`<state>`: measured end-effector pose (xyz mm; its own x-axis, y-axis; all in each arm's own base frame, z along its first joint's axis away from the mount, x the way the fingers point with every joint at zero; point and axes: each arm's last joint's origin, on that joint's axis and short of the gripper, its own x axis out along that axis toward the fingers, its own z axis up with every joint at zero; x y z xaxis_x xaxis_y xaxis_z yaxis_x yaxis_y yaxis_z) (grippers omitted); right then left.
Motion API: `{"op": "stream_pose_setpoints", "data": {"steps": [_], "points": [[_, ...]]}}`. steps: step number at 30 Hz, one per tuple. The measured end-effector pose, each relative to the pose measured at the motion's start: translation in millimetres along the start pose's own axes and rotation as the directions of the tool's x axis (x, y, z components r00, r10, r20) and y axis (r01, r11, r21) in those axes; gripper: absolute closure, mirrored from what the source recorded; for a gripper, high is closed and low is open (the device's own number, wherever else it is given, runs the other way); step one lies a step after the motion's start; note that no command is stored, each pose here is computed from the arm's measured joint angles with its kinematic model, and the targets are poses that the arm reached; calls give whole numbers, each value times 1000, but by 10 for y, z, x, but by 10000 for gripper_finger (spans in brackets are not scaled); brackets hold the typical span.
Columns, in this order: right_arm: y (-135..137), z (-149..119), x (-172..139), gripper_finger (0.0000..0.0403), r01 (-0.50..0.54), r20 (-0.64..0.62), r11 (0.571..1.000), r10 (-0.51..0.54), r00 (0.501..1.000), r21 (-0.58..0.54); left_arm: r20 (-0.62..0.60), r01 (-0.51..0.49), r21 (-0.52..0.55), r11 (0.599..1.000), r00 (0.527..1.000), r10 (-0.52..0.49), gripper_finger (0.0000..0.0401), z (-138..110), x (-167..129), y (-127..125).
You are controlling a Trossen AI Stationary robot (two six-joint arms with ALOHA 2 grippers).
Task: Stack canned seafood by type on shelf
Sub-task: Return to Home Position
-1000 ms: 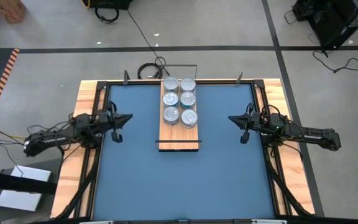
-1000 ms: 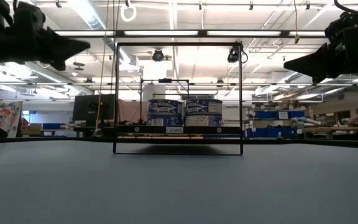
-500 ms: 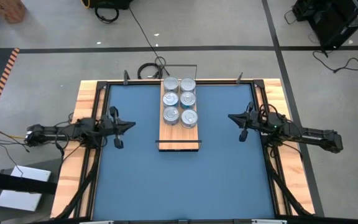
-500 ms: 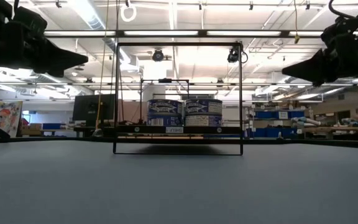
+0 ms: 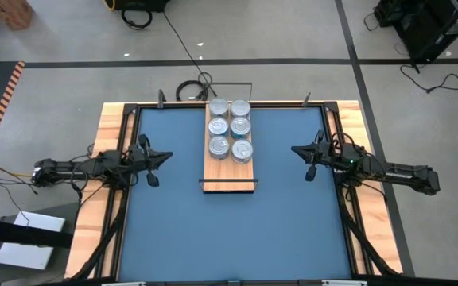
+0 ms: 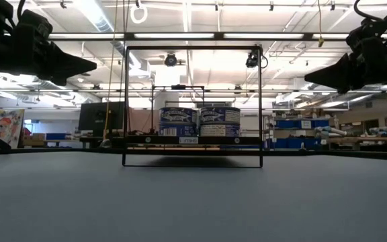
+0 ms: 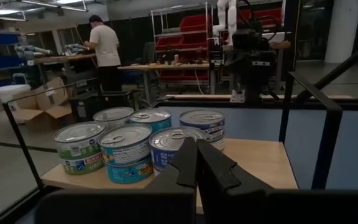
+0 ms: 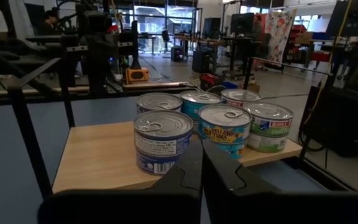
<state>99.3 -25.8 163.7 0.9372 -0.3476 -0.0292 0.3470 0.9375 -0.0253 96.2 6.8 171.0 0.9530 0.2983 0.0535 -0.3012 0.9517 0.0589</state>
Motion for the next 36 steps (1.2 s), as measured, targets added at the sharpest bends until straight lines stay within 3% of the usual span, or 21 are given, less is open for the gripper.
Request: {"op": "stream_pose_setpoints", "data": {"steps": [36], "points": [[0, -1, 0, 383, -1, -1, 1000, 1, 1000, 0, 3, 0, 2, 1000, 1000, 0, 393, 2, 0, 0]]}}
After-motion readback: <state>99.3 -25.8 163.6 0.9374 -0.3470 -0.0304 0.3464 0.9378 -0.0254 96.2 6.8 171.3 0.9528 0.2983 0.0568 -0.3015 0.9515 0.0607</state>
